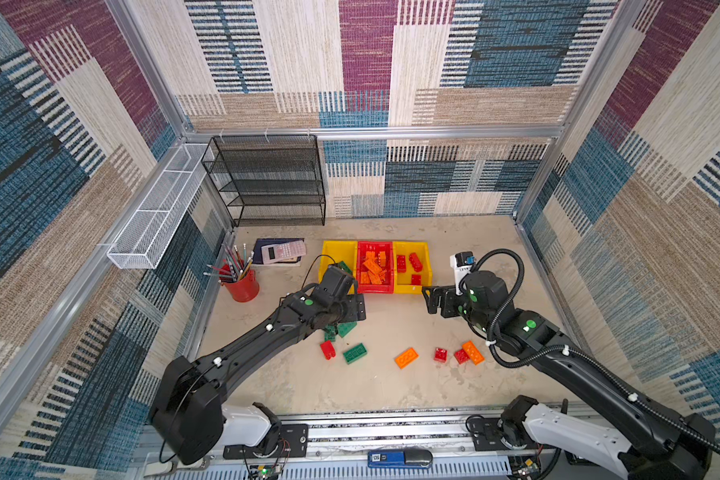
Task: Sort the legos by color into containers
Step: 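Move the left gripper back down to the red brick among green bricks, then grasp the tall red brick with the left gripper and lift it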
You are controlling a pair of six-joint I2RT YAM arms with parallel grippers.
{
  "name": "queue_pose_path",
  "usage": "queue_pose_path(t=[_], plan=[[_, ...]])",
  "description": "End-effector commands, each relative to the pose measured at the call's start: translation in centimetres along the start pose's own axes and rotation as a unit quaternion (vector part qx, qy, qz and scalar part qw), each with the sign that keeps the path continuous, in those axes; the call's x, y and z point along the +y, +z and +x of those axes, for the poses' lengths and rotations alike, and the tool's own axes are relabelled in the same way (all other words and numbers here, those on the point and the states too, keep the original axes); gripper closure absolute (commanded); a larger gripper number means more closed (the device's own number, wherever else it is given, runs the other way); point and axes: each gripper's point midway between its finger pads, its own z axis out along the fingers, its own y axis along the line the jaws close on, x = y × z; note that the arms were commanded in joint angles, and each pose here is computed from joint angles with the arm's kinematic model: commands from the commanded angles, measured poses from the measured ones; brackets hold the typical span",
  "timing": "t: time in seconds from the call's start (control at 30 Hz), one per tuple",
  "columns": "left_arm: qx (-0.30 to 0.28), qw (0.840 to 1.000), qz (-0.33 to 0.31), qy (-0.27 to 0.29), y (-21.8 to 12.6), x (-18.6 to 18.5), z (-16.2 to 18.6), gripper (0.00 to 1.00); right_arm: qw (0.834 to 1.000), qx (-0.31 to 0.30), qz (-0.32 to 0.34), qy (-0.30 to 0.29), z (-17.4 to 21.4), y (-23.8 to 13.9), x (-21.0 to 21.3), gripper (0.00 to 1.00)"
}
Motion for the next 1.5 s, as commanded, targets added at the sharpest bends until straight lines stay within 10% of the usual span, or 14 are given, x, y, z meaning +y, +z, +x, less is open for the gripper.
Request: queue_pose_path(t=[0.0, 0.6, 1.47], plan=[[0.000, 0.998, -0.022, -0.060, -0.9, 2.8, 2.6, 0.13, 1.000, -0.006, -0.024, -0.008, -0.5, 0.4, 1.1, 0.00], [0.036, 0.991, -0.117, -0.061, 1.6, 8.5, 7.6, 0.12, 0.999, 0.024, -0.031, 0.006, 1.0, 0.5, 1.2, 0.00], [0.069, 0.986, -0.142, -0.054, 4.5, 9.9, 9.2, 0.53, 0.999, 0.016, -0.027, 0.020, 1.4, -0.2, 0.6, 0.00]])
